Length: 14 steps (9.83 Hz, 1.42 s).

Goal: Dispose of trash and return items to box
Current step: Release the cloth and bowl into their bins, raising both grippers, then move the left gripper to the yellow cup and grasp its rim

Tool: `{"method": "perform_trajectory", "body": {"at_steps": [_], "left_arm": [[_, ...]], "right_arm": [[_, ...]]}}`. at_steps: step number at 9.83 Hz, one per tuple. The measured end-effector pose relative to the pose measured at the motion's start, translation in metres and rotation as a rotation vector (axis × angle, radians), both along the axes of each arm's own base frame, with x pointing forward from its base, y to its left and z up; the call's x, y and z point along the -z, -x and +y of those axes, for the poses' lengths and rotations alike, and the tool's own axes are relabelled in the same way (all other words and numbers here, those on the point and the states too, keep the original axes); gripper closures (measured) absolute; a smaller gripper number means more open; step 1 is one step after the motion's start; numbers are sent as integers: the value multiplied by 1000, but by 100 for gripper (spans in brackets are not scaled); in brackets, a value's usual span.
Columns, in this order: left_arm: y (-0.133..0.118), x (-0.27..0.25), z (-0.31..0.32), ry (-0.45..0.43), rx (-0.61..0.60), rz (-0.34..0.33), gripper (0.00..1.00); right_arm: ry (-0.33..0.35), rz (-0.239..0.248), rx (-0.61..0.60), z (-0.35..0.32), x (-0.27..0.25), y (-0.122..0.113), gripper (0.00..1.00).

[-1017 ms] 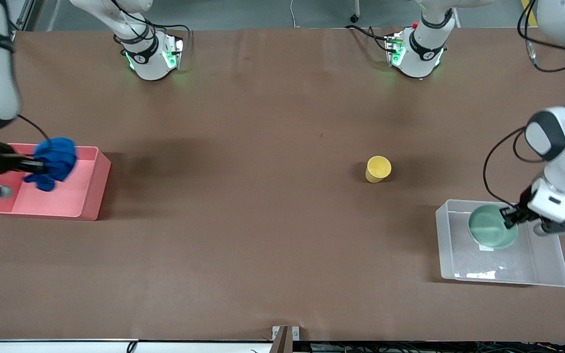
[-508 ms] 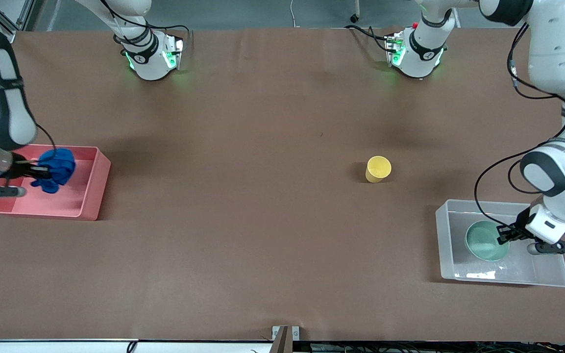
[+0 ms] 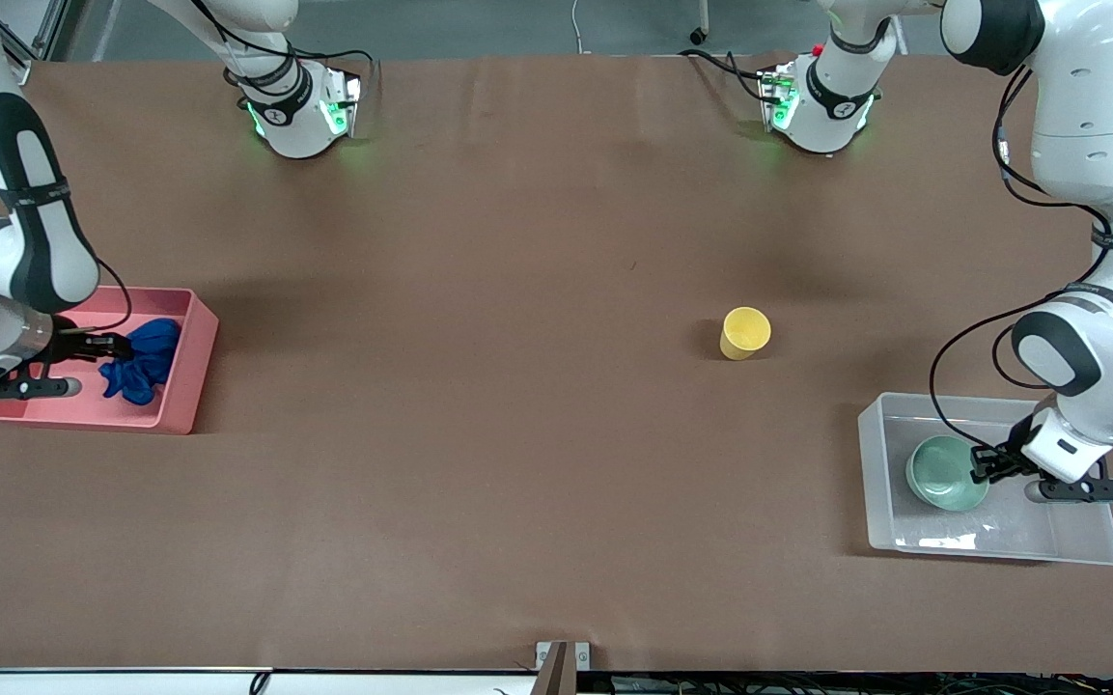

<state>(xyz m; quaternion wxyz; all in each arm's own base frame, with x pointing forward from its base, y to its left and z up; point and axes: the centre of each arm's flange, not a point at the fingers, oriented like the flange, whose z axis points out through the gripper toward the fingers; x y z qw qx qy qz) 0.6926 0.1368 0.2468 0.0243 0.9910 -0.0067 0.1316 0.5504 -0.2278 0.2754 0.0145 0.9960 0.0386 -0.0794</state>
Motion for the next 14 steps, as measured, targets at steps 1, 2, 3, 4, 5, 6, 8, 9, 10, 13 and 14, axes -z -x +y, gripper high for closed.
{"method": "perform_trajectory", "body": {"at_steps": [1, 2, 3, 4, 5, 6, 8, 9, 10, 13, 14], "left_arm": [[-2, -24, -4, 16, 10, -6, 44], [-1, -54, -10, 33, 33, 0, 30], [3, -85, -19, 20, 81, 15, 16], [9, -114, -33, 5, 122, 41, 1], [19, -139, -52, 2, 135, 71, 0], [33, -161, -74, -5, 145, 94, 0], [70, -181, -117, -3, 184, 127, 0], [90, -178, -139, 2, 216, 149, 0], [109, -169, -162, 7, 254, 178, 0], [152, -122, -236, 4, 330, 275, 0], [162, -107, -255, -7, 333, 277, 0]], "right_arm": [[0, -9, -11, 7, -47, -12, 6], [9, -35, -1, 25, -103, -21, 0], [21, -63, 33, 55, -150, -24, 0], [32, -88, 83, 94, -180, -25, 0], [42, -105, 141, 134, -200, -25, 0], [49, -113, 178, 170, -217, -25, 0], [45, -98, 224, 181, -281, -22, 0], [15, -97, 258, 170, -322, -14, 0], [-13, -96, 271, 154, -354, -4, 0], [-31, -103, 233, 133, -385, 9, 0], [-31, -102, 227, 136, -384, 8, 0]]}}
